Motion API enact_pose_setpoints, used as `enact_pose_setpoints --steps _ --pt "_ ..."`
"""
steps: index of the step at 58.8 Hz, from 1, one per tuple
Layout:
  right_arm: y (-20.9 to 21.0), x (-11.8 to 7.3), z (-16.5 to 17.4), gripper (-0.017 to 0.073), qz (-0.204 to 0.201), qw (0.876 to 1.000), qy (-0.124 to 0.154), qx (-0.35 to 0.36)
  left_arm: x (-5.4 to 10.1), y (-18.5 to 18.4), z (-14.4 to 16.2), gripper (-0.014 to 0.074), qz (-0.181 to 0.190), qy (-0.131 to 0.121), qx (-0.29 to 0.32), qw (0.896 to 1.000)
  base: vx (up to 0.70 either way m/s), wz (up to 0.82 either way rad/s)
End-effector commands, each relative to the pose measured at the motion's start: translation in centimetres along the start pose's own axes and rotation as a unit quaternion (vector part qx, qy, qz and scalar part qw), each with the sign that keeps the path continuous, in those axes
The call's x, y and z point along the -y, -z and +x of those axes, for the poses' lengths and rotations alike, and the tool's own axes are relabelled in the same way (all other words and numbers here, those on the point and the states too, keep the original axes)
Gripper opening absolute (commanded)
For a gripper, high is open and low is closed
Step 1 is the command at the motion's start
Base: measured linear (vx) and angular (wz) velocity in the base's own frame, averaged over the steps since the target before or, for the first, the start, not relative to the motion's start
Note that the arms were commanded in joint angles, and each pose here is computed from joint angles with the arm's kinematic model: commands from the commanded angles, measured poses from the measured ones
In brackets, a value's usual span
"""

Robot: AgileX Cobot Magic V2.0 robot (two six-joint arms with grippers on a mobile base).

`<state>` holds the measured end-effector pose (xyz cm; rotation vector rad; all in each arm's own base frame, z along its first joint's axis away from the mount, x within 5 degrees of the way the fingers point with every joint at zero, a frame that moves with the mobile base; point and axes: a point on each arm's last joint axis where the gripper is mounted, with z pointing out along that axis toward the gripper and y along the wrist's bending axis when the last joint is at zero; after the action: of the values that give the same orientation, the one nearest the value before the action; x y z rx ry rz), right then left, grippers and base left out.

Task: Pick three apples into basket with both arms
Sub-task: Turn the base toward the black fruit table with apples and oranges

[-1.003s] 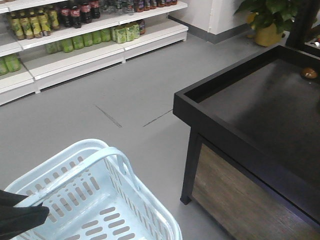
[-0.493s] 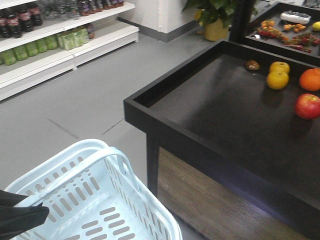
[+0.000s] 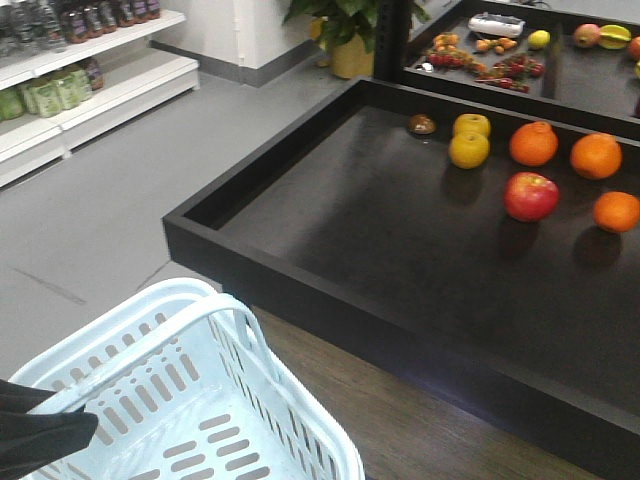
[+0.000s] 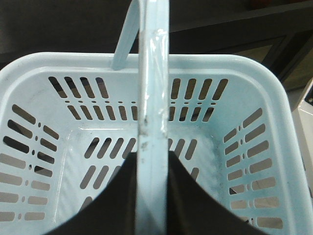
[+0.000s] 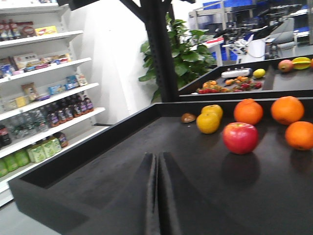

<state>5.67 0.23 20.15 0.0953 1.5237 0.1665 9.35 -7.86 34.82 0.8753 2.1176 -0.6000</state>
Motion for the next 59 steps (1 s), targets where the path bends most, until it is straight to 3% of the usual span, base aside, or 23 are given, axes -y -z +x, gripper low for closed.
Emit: enact_pose_setpoints --steps 1,59 --pt "0.08 -0.05 -0.36 -0.0006 -0.004 0.999 0.007 0.037 0.24 0.68 -1.40 -0.0006 0.000 0.011 0.058 0.998 0.04 -0.31" --pt "0.08 -0.05 -0.36 -0.0006 -0.004 0.999 0.007 0.037 0.24 0.68 -1.40 -0.0006 0.000 0.011 0.058 0.998 0.03 -0.34"
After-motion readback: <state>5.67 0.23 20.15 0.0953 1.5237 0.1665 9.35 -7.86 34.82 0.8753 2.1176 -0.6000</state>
